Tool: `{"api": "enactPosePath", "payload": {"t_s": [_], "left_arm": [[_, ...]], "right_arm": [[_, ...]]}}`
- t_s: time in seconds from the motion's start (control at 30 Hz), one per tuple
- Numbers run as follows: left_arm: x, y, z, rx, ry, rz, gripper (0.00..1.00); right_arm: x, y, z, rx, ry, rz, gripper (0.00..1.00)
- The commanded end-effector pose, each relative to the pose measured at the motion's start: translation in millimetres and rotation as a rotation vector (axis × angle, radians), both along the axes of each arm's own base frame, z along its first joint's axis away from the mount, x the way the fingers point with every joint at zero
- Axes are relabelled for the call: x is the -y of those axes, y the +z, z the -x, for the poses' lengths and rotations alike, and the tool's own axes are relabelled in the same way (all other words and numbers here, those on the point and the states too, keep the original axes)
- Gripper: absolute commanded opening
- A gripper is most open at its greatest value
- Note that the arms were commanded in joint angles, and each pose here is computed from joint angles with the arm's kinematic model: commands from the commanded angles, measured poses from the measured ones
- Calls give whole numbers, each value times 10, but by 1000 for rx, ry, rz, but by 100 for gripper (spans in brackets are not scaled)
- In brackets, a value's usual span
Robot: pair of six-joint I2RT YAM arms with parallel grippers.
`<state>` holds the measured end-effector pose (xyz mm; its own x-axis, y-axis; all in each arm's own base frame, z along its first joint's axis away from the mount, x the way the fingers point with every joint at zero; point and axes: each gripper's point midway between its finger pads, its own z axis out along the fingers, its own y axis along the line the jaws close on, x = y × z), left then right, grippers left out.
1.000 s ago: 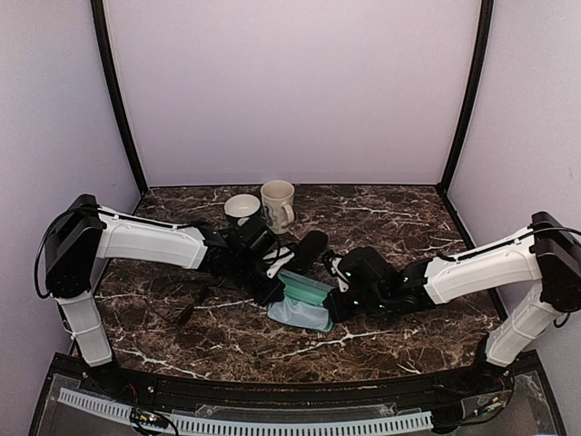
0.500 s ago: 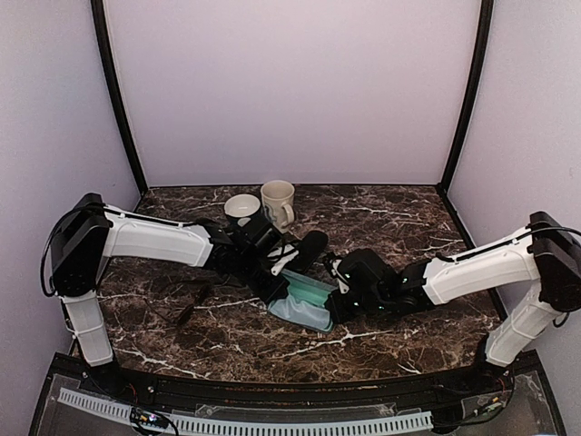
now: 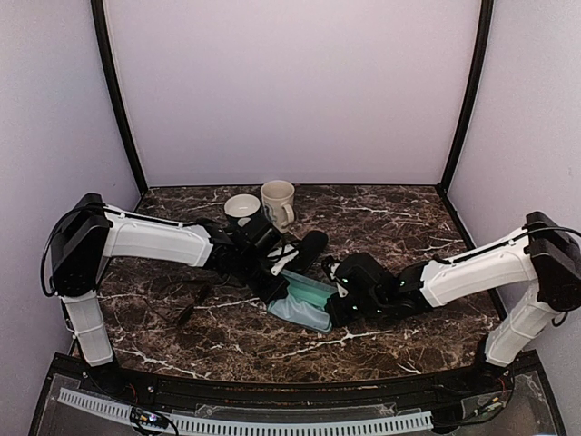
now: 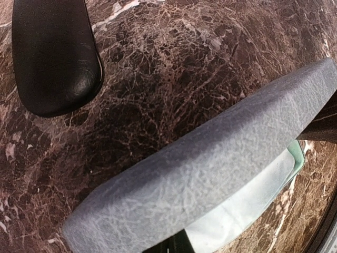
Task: Organize the sunglasses
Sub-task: Place the folded cleaning cloth in the sunglasses case.
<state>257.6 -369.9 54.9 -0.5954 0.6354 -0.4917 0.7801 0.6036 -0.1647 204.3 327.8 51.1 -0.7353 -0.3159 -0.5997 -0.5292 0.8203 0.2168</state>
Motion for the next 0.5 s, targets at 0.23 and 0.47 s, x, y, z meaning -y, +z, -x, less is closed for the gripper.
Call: {"api": "enactPosePath", "payload": {"t_s": [0.23,0.47], "left_arm": [[-11,79,-27,12,7,11,0],[6,101,-26,22,-3,19,0]], "right_arm": [[-8,-13,-20,33,-19,18,0],[-9,1,-16,45,-22,22,0]]}}
